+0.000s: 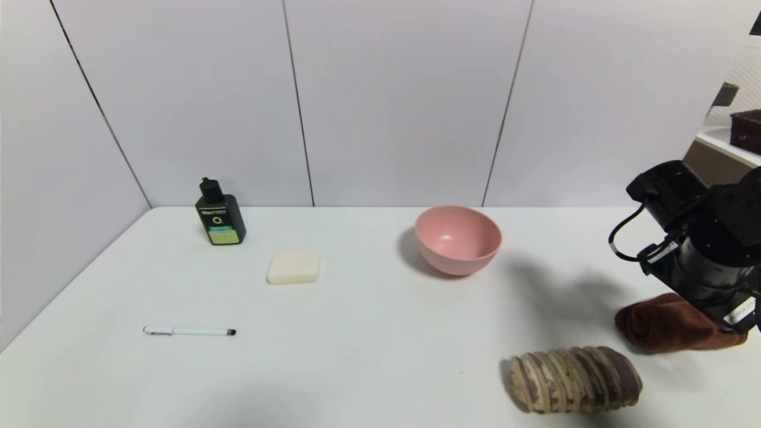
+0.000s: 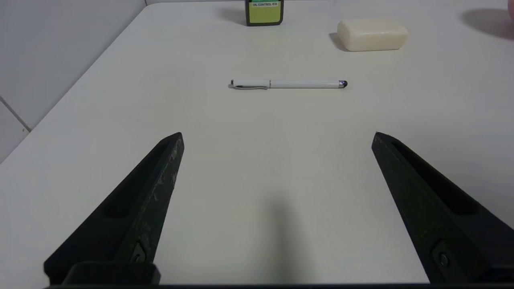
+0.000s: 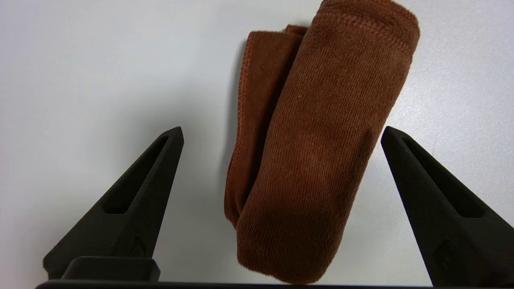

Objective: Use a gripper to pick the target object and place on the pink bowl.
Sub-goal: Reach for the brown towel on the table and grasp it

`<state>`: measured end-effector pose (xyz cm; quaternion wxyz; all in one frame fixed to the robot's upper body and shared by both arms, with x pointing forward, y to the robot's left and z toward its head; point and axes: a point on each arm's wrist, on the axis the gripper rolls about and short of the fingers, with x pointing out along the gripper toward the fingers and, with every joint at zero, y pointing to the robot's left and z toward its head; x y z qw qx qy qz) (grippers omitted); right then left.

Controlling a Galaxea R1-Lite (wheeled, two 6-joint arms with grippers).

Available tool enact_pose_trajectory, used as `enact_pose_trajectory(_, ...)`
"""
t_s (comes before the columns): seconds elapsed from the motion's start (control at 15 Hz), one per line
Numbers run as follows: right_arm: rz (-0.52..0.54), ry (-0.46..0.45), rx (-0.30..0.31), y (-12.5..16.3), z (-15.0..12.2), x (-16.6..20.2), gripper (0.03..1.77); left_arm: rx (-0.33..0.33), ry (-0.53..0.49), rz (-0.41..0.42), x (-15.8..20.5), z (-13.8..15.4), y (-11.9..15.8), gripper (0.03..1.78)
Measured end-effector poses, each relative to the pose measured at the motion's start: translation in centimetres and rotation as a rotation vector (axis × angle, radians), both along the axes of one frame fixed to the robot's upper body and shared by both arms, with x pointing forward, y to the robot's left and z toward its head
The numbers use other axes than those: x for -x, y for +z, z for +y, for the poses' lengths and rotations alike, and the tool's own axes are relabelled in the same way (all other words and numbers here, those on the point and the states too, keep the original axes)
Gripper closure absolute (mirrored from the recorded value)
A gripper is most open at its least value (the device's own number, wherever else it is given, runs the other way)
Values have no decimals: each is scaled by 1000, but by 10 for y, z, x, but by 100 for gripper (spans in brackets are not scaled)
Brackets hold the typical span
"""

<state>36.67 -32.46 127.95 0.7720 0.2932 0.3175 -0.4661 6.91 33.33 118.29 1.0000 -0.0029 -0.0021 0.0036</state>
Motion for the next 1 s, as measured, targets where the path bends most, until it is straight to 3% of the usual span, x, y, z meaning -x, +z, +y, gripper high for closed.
enact_pose_trajectory(0.27,1,-45,62,-5,0,-3,10,0,0,0,0,0,0,12)
enact_pose_trajectory(0.67,31,-113,43,-6,3,8,9,0,0,0,0,0,0,12)
enact_pose_trajectory(1.0,64,-115,47,-13,4,7,9,0,0,0,0,0,0,12)
